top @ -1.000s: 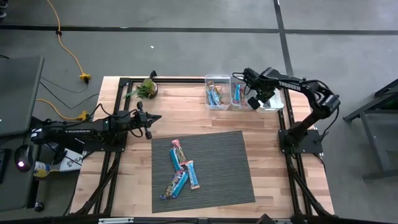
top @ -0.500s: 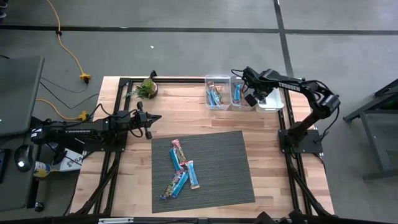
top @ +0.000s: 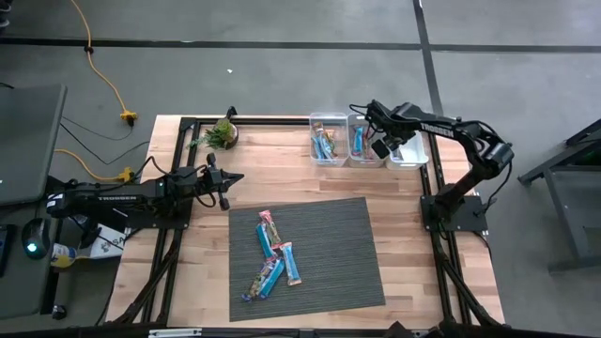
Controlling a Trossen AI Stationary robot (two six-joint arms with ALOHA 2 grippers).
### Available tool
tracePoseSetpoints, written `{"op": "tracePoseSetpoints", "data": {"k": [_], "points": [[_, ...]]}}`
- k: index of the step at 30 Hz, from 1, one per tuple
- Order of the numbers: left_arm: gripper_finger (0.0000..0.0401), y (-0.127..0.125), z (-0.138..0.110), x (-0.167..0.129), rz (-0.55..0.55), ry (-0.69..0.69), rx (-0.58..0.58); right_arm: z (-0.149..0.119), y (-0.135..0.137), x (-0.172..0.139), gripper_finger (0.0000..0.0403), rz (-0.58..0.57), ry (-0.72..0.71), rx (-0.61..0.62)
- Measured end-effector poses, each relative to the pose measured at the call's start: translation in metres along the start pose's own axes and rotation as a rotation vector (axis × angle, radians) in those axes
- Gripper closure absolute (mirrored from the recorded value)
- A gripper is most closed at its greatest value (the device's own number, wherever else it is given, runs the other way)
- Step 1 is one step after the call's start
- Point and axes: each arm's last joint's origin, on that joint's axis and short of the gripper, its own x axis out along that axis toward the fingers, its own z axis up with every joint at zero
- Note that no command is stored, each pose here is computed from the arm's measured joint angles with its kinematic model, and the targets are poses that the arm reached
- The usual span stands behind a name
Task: Pick and place Granola Bars by type
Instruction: Put the yellow granola bar into the transparent bin
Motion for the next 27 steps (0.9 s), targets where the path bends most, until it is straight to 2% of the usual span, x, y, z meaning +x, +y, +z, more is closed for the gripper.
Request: {"op": "tracePoseSetpoints", "data": {"k": [4,8,11,17,22,27], "points": [[0.04,0.0,0.0,0.0,0.0,0.0,0.0,0.006,-0.003,-0.021,0.0269,-0.05,-0.068,0.012],[0.04,0.0,0.0,0.0,0.0,0.0,0.0,0.015,-0.005,-0.057,0.0268,0.014,-0.205,0.053],[0.04,0.0,0.0,0.0,0.0,0.0,0.0,0.022,-0.001,-0.089,0.0268,0.189,-0.332,0.101],[0.04,0.0,0.0,0.0,0.0,0.0,0.0,0.028,0.019,-0.157,0.0268,0.633,-0.59,0.114],[0.04,0.0,0.0,0.0,0.0,0.0,0.0,0.022,0.039,-0.206,0.0269,0.842,-0.768,0.142],[0.04,0.0,0.0,0.0,0.0,0.0,0.0,0.004,0.065,-0.237,0.0268,1.027,-0.836,0.154]]}}
